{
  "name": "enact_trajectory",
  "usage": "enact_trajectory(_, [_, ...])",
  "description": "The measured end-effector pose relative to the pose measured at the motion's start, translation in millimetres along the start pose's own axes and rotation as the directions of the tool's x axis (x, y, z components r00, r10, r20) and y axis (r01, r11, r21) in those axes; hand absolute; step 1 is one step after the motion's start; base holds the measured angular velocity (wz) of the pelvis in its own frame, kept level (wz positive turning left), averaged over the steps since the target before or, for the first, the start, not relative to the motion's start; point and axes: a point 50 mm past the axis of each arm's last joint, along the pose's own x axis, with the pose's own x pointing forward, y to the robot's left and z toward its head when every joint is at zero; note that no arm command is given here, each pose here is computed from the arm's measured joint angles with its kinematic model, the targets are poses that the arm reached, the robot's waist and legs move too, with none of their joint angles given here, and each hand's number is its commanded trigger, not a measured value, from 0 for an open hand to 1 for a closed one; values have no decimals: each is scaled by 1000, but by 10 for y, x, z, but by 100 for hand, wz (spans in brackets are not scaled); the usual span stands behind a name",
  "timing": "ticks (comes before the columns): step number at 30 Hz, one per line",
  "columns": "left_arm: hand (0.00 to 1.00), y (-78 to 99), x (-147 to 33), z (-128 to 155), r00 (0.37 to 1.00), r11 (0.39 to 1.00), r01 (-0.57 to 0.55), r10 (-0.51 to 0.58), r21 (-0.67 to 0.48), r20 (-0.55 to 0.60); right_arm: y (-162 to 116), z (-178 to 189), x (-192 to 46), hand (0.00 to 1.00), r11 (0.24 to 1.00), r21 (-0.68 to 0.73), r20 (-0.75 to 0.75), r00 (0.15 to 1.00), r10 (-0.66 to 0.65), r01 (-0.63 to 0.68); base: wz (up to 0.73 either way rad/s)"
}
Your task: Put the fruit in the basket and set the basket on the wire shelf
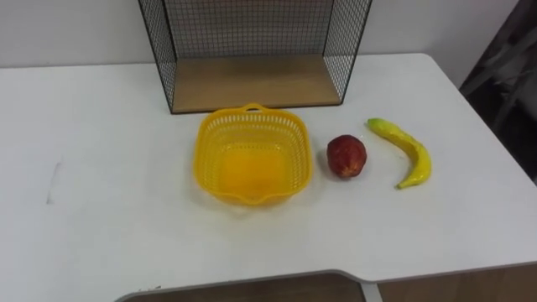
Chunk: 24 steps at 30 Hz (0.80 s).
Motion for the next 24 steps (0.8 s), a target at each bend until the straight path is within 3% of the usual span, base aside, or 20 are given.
enact_trajectory(5, [0,-12,-3,3,1000,1000,6,-6,-5,9,10,25,2,0,999,44,15,1000,1,-2,0])
enact_trajectory(9, [0,-3,-17,-68,1000,1000,-1,1,4,-7,-36,115,-1,0,950,310,64,997,-52,30,0])
enact_trajectory(11, [0,21,-26,-121,1000,1000,-19,18,-13,-24,-111,178,-4,0,885,462,82,991,-104,54,0])
enact_trajectory(13, [0,83,-47,-231,997,997,-49,46,-57,-54,-251,301,-34,0,725,686,114,974,-196,65,-4])
enact_trajectory(14, [0,100,-51,-248,997,996,-58,55,-65,-58,-296,339,-48,0,678,732,124,967,-223,63,-4])
enact_trajectory(16, [0,151,-68,-326,994,994,-87,82,-72,-77,-483,479,-112,0,511,858,138,936,-325,51,0])
enact_trajectory(21, [0,306,-74,-412,985,985,-149,139,-90,-102,-780,896,-336,0,353,936,189,842,-505,2,0])
enact_trajectory(24, [0,365,-79,-394,983,981,-172,166,-85,-80,-918,1210,-571,0,363,932,237,756,-610,0,-7])
